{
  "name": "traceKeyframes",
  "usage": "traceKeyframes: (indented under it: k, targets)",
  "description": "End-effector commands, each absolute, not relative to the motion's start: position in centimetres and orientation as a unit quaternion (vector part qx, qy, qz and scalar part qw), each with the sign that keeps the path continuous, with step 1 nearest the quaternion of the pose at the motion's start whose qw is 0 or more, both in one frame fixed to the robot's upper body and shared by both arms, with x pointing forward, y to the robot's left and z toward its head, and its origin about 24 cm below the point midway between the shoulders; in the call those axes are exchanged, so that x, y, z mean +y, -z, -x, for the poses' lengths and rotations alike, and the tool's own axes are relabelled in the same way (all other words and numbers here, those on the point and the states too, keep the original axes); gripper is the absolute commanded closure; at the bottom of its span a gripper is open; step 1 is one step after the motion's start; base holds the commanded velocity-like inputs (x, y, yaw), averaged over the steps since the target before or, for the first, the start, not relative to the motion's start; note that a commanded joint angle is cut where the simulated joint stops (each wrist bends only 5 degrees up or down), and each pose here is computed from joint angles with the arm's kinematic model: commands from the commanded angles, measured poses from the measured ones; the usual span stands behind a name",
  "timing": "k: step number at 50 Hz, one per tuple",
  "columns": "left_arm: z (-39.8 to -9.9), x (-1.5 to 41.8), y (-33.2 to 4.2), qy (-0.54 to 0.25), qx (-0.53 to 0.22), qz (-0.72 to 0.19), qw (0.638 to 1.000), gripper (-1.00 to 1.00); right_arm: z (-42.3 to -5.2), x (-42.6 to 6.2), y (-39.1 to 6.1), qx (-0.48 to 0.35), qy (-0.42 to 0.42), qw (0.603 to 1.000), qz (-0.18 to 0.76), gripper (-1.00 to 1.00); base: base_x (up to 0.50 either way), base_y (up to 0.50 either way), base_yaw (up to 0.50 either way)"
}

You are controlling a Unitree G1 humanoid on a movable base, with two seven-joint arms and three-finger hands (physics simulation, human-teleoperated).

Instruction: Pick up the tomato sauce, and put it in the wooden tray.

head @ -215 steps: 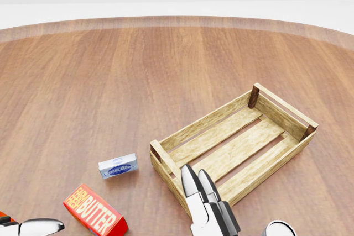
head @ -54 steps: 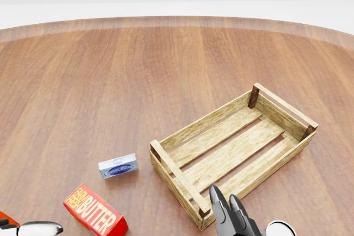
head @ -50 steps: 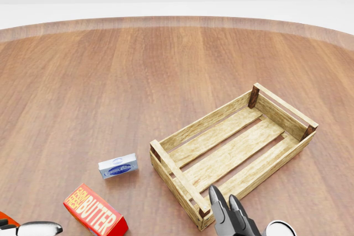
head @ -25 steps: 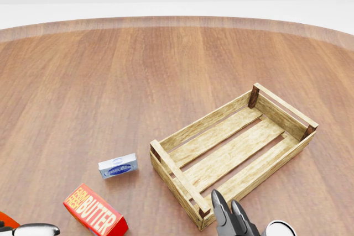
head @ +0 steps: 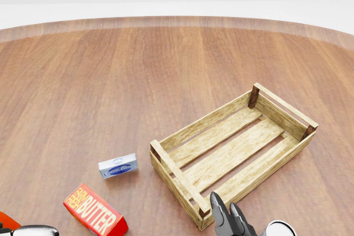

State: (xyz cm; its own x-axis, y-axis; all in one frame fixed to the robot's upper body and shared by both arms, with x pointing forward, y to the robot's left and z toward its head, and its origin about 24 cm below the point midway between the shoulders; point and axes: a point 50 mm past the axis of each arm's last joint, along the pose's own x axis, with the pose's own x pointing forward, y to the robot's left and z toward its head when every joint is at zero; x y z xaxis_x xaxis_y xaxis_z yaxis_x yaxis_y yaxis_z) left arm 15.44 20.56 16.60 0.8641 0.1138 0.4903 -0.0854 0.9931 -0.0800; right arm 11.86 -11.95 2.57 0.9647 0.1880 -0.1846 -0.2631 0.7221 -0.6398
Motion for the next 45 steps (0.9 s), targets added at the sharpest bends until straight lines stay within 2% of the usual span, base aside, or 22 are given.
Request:
traceKeyframes:
  k: [1, 45]
  targets:
    - [-15.4, 20.6, -16.7, -0.052, -0.258, 0.028, 0.964, -0.98, -12.1, -12.0, -2.1, 0.061, -0.123, 0.925, 0.353, -1.0, 0.0, 0.0, 0.0]
    - [-15.5, 20.4, -16.6, -0.049, -0.254, 0.026, 0.966, -0.99, -13.1, -12.9, -0.7, 0.099, -0.11, 0.924, 0.353, -1.0, 0.0, 0.0, 0.0]
